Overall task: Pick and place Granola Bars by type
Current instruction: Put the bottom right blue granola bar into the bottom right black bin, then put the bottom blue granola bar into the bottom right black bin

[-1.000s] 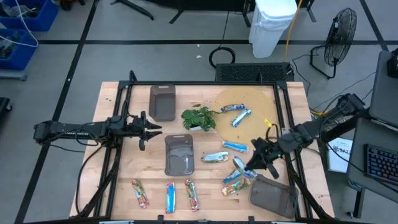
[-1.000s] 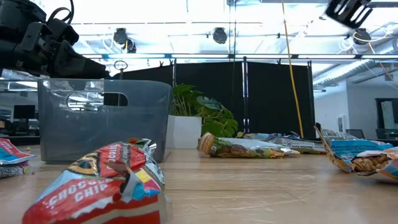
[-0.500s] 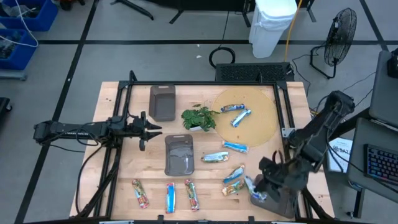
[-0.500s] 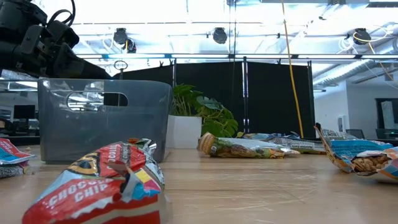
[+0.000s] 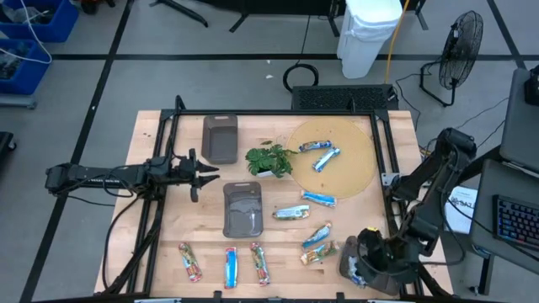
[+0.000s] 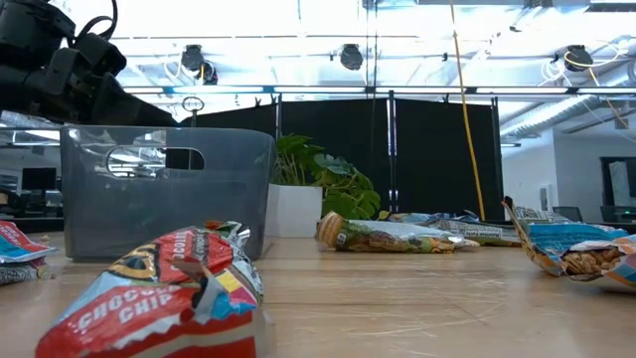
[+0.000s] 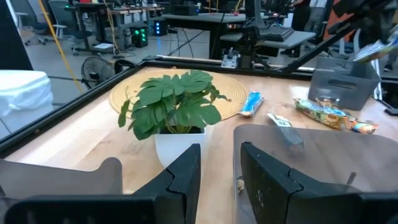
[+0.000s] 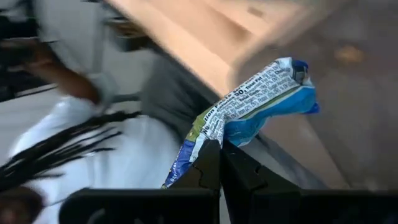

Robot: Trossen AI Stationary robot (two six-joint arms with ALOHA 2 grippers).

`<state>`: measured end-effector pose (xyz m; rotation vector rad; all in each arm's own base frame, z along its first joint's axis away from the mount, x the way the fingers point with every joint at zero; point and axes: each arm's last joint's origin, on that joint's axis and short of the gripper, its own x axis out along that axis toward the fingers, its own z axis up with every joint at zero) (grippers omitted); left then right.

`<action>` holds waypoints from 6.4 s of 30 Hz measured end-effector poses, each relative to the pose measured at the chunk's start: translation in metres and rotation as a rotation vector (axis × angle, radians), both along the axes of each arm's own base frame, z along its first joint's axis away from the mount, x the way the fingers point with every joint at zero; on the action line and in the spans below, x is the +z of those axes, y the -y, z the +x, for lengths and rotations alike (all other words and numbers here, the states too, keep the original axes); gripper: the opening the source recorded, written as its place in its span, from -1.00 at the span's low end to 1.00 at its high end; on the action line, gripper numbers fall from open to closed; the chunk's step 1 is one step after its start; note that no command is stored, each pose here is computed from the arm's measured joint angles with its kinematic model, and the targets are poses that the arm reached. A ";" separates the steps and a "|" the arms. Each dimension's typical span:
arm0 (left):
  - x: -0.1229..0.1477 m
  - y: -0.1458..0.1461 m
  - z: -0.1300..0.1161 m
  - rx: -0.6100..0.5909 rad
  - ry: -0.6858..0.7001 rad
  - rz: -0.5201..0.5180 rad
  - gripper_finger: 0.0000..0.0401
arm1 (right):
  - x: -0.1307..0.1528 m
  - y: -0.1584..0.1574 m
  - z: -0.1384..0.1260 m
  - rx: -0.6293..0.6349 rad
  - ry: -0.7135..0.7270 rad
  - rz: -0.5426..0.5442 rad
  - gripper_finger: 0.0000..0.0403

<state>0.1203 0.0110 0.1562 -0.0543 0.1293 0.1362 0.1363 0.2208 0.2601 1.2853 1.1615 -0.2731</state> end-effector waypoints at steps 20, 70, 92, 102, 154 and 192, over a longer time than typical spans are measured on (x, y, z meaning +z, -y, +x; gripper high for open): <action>0.000 0.000 0.000 -0.001 0.000 0.006 -0.41 | -0.054 0.014 0.023 0.078 -0.397 -0.247 -1.00; 0.000 0.000 0.000 0.000 0.001 -0.004 -0.41 | -0.084 0.051 0.066 0.329 -0.175 -0.407 -0.91; 0.000 0.000 0.000 0.000 0.002 -0.003 -0.41 | -0.037 0.068 0.056 0.251 -0.137 -0.103 -0.18; 0.000 0.000 0.000 0.000 0.001 -0.003 -0.41 | 0.022 0.112 0.025 0.280 0.337 -0.434 -0.24; -0.002 0.000 0.000 0.000 -0.022 -0.005 -0.41 | -0.062 0.243 -0.006 -0.038 0.775 -1.491 -0.24; -0.003 0.000 0.000 0.001 -0.031 -0.010 -0.41 | -0.080 0.339 0.081 0.691 -0.158 -0.899 -0.24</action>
